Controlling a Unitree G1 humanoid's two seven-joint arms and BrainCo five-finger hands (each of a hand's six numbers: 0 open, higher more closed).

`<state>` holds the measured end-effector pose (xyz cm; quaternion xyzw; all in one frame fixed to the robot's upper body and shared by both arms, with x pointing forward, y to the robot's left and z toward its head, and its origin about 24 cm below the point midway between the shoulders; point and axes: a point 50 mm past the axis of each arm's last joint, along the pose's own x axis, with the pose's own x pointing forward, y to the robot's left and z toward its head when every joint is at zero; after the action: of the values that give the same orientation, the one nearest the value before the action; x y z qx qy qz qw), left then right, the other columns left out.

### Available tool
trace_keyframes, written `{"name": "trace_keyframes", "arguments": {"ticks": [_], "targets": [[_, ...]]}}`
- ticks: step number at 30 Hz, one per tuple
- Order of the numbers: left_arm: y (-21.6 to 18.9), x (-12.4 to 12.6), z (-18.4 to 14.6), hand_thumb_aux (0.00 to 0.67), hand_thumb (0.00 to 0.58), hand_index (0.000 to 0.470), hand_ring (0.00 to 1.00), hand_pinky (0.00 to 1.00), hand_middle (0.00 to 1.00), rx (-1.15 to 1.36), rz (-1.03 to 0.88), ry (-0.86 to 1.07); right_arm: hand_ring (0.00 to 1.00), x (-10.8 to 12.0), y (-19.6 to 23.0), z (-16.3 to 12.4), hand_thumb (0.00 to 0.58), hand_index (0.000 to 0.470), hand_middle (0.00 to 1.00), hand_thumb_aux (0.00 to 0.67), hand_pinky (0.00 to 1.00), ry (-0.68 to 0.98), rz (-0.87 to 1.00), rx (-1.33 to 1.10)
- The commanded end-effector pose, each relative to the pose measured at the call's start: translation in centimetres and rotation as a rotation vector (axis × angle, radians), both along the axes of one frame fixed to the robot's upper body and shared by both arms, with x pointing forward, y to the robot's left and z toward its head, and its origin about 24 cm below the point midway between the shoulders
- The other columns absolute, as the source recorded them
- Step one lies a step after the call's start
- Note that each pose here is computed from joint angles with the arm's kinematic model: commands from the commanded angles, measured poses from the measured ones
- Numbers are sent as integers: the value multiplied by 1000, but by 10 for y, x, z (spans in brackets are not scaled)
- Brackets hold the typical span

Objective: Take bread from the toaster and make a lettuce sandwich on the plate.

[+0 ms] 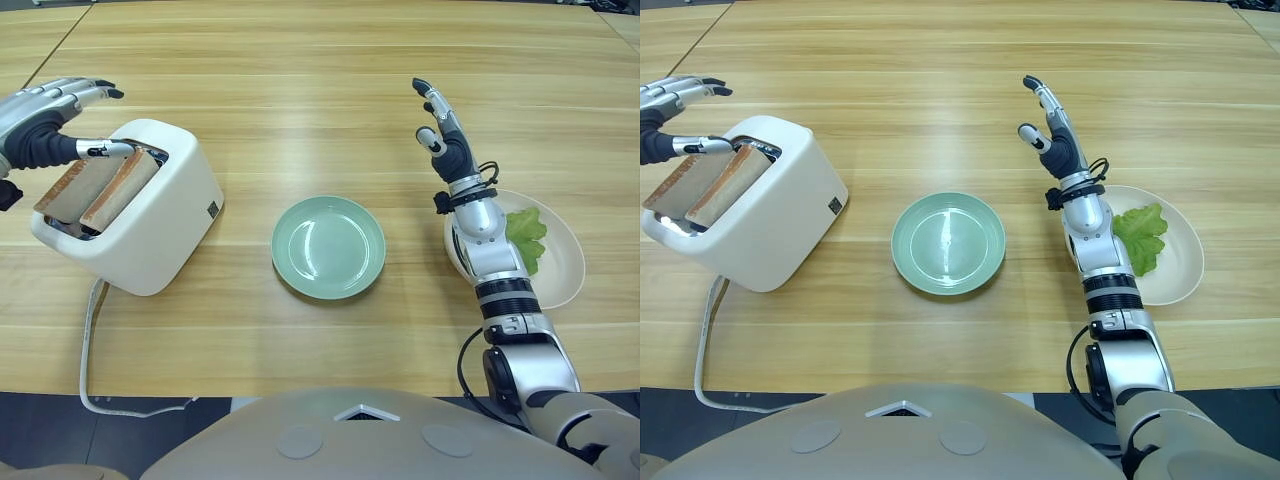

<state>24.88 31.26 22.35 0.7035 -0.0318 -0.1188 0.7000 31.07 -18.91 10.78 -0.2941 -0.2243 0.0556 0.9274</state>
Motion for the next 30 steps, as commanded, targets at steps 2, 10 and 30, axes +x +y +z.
{"name": "trace_keyframes", "arguments": {"ticks": [2,10,30], "targets": [[11,-1,-2,0,0,0,0,0,0,70,51,49,0,-2,-2,1,0,0,0,0,0,4,1,5],[28,-7,4,0,0,0,0,0,0,118,162,86,0,-5,-4,0,0,0,0,0,0,9,3,-1],[12,-4,-5,670,580,470,0,0,0,78,123,98,0,-13,-10,1,0,0,0,0,0,13,-8,-13]]}}
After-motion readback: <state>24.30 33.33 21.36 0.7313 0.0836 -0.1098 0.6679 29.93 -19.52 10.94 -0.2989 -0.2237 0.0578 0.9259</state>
